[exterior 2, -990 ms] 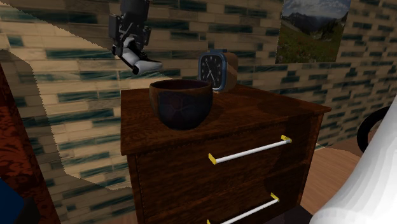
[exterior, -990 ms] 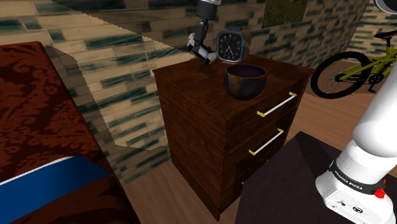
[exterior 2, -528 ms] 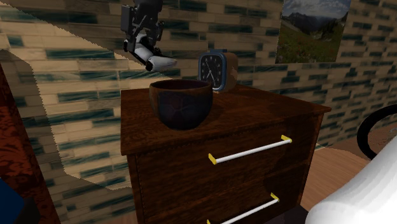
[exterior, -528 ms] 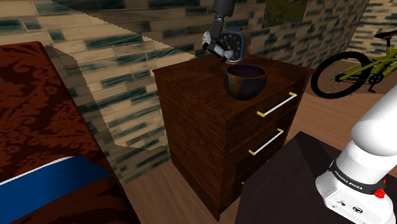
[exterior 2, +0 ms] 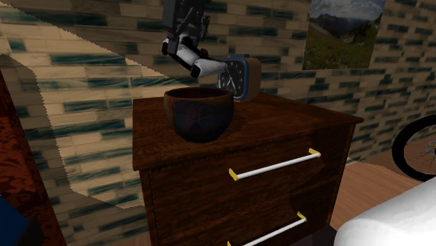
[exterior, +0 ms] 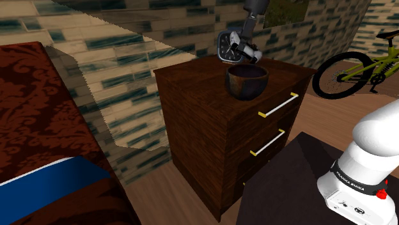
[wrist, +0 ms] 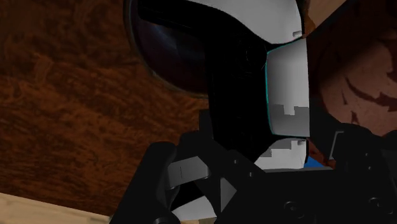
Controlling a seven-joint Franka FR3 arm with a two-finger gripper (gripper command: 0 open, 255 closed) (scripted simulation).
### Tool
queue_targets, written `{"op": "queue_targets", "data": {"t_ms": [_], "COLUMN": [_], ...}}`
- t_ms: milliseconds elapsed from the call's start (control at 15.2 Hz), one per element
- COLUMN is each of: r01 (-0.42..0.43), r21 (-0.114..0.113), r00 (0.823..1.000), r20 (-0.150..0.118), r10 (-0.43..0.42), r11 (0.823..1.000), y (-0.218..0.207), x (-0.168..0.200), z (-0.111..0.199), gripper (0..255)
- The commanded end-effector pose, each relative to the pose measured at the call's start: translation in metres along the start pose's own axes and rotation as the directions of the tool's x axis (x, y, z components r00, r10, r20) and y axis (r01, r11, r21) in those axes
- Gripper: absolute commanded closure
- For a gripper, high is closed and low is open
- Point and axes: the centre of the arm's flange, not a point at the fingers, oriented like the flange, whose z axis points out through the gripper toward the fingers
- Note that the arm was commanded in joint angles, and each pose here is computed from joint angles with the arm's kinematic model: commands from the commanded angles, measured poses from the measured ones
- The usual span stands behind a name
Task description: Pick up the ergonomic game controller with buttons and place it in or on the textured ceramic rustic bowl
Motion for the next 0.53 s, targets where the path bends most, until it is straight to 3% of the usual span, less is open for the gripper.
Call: {"op": "queue_targets", "data": {"t_ms": [0,462], "r01": [0.001,0.001], "r21": [0.001,0.001], "r00": [1.0,1.0], "r20": [-0.001,-0.001], "r10": [-0.001,-0.001], "r11": [1.0,1.0], "y": [-0.008,-0.005], "x": [-0.021,-0.031], "z": [-0.006,0.029], "gripper": [255,255]}}
